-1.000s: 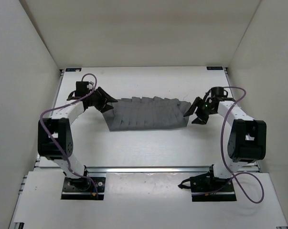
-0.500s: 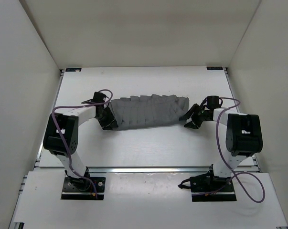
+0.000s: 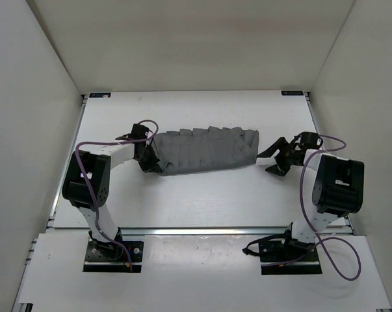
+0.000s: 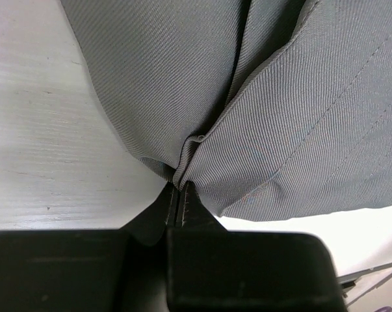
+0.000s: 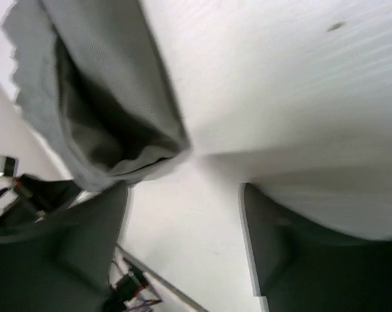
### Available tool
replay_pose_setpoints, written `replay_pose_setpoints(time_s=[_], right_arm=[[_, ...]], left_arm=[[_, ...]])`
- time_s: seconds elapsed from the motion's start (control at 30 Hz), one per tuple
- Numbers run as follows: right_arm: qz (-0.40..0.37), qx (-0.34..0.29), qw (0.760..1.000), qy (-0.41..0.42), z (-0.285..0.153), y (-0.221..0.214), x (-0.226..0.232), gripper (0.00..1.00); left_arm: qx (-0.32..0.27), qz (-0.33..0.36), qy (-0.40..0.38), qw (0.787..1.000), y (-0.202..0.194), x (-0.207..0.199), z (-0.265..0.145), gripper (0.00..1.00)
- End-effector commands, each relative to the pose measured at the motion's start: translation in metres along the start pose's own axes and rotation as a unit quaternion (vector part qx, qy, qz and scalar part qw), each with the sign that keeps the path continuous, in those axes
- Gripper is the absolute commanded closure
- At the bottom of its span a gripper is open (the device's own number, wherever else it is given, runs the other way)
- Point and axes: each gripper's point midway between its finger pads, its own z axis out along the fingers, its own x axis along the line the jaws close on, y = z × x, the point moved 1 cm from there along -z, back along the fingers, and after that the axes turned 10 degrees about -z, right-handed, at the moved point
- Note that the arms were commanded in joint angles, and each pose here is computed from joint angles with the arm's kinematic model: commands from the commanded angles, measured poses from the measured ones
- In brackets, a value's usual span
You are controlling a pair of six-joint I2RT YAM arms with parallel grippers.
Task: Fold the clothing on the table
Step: Fold the skirt
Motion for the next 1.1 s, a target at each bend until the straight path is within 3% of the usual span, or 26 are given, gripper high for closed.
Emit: replay_pose_setpoints(time_s=[0.0,0.03,0.23,0.33,0.4,0.43,0.6,0.7,0.8,0.9,1.0,1.07], right_arm=[[-0.019,-0.010,0.998,0.064,-0.002,0.001,0.023,0.26],[-0.020,-0.004,0.997,0.072,0.001,-0.001,0.028,0.22],[-0.023,0.037,0.997,0.057,0.038,-0.005,0.042,0.21],[-0.018,0.044,0.998,0.038,0.049,-0.003,0.039,0.52],[-0.021,0.029,0.999,0.004,0.046,0.003,0.031,0.97],[-0.023,0.028,0.999,-0.014,0.040,0.000,0.027,1.00],[-0.049,-0.009,0.991,-0.120,-0.010,0.013,-0.012,1.00],[-0.107,-0.002,0.973,-0.205,-0.045,0.022,-0.034,1.00],[-0.139,0.013,0.956,-0.258,-0.067,0.019,-0.039,1.00],[-0.188,-0.010,0.948,-0.256,-0.070,0.022,0.002,1.00],[-0.259,-0.031,0.947,-0.188,-0.053,0.012,0.082,1.00],[-0.314,-0.025,0.942,-0.115,-0.031,-0.020,0.143,1.00]], left_arm=[[0.002,0.002,0.024,1.000,-0.006,0.018,0.006,1.00],[0.003,0.002,0.030,1.000,-0.007,0.022,0.005,1.00],[0.009,0.006,0.024,1.000,-0.010,0.021,0.006,0.99],[0.009,0.003,0.022,1.000,-0.011,0.023,0.005,1.00],[0.009,0.003,0.023,1.000,-0.012,0.023,0.005,1.00],[0.007,0.003,0.020,1.000,-0.012,0.022,0.003,1.00],[0.026,0.019,0.015,0.999,-0.030,0.014,0.002,1.00],[0.033,0.041,-0.026,0.998,-0.054,-0.019,0.003,1.00],[0.081,0.049,-0.066,0.993,-0.080,-0.048,0.012,1.00],[0.085,0.048,-0.066,0.993,-0.086,-0.059,0.020,1.00],[0.077,0.035,-0.065,0.994,-0.081,-0.062,0.023,1.00],[0.077,0.021,-0.066,0.995,-0.076,-0.060,0.024,1.00]])
